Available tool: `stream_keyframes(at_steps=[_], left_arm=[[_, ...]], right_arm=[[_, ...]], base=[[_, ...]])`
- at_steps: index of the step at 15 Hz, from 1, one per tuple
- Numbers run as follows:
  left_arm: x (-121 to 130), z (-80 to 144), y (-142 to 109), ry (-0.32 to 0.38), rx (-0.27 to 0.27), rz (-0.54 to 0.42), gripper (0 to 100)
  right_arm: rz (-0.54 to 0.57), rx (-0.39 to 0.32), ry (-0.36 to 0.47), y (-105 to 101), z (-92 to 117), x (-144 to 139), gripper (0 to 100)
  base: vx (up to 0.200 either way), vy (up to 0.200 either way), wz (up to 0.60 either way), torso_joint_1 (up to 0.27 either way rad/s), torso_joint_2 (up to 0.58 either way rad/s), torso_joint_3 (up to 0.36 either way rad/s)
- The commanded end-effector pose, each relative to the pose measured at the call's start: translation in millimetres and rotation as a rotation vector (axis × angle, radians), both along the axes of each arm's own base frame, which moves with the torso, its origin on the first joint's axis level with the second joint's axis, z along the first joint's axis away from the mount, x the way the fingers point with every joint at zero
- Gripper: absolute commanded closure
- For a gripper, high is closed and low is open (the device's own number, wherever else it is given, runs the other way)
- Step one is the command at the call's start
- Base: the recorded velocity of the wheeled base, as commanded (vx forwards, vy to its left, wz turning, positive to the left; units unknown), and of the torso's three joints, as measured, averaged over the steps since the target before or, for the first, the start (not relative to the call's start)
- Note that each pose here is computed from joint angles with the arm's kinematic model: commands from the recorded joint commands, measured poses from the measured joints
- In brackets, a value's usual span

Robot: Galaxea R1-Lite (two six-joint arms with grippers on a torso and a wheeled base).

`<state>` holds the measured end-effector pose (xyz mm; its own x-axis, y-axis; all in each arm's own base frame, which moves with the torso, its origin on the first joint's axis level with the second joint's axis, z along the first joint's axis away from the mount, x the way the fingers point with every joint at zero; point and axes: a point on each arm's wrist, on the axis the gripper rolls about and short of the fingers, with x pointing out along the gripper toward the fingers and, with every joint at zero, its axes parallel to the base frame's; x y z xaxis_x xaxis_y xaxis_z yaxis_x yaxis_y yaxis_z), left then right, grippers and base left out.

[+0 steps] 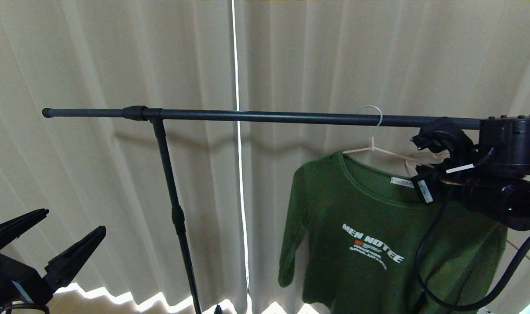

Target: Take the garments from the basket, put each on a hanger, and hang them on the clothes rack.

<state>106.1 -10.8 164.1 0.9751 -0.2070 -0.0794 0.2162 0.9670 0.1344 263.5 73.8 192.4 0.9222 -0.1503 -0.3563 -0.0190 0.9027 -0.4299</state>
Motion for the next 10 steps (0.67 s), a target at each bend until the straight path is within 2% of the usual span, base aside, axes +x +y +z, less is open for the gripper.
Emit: stream_keyframes(at_steps=[1,6,10], left_arm=[[0,-1,-1,0.003,0.006,-0.01,0],[0,-2,-1,0.007,0.008,-0.013,0],[0,-2,-1,0.007,0.008,-0.013,0]], right_arm=[[0.039,-0.009,0.029,13,-9,3,100],[0.076,-0.005,0.017,25,-13,8,100],[0.08,-0.009,0.023,25,-15,6,100]], base=[[0.0,0.0,0.0,0.0,0.0,0.0],[0.0,0.0,0.0,0.0,0.0,0.0],[0.0,0.0,0.0,0.0,0.0,0.0]])
